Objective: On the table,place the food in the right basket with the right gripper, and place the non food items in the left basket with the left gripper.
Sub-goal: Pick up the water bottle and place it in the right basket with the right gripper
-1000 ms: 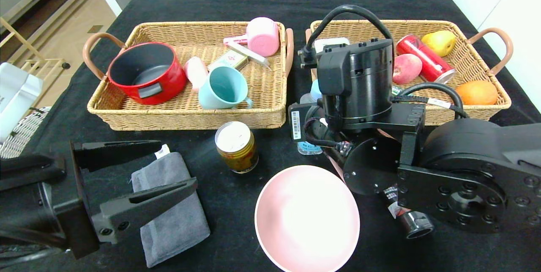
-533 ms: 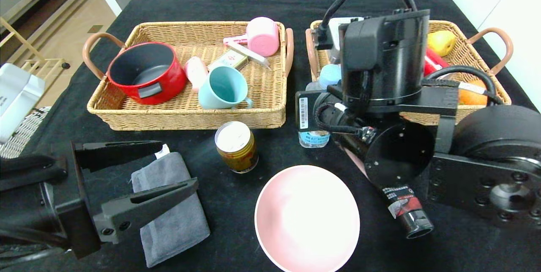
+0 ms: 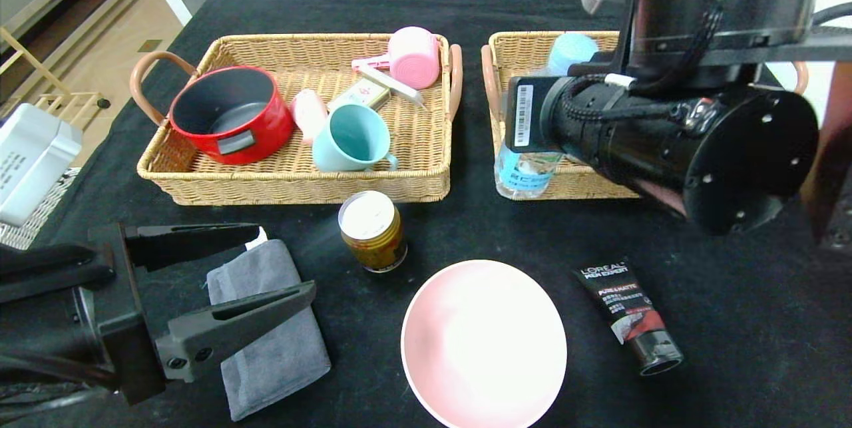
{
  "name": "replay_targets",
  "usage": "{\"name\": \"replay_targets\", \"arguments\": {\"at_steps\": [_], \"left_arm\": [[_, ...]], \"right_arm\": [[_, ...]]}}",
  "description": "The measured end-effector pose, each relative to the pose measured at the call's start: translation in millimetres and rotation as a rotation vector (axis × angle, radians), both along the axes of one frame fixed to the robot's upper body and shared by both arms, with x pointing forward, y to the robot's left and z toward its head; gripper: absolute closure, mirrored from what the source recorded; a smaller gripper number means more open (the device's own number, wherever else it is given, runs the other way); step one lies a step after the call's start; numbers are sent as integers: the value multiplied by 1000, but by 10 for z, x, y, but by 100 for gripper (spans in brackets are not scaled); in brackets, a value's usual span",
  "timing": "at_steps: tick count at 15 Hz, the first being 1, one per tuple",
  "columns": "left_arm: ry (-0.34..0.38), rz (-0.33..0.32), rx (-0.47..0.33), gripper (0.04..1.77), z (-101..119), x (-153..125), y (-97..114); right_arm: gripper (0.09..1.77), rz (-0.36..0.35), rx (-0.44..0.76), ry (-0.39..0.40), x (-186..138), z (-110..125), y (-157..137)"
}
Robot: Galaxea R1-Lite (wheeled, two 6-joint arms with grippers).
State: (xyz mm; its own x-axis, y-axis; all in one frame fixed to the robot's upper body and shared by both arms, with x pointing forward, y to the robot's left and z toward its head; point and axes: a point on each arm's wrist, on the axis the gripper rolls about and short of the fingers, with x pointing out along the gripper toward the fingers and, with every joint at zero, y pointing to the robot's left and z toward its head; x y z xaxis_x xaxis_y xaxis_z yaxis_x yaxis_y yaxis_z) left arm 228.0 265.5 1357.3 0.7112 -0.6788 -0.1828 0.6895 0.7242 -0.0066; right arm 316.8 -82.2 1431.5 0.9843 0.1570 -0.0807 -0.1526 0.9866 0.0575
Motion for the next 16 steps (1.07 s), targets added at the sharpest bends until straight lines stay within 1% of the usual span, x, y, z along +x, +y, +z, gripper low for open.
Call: {"name": "replay_targets", "arguments": {"at_steps": [4,7,9,12,14,16], "left_arm": [[0,0,0,9,0,0,0],[-2,1,0,9,2,-4,4],[-5,2,-1,9,7,-6,6],[-7,4,-1,9,10,-4,9],[-7,5,-2,9,11,-4,9],[-7,5,-2,9,12,-4,9]], "right_arm": [[78,-7,14,-27,79,248,-133],[78,-39,28,-59,227,351,-198],[78,-46,37,-72,373,374,-239],[78,-82,45,-83,590,361,-280],[78,-79,43,-82,726,323,-289],[78,-91,43,-84,839,295,-292]]}}
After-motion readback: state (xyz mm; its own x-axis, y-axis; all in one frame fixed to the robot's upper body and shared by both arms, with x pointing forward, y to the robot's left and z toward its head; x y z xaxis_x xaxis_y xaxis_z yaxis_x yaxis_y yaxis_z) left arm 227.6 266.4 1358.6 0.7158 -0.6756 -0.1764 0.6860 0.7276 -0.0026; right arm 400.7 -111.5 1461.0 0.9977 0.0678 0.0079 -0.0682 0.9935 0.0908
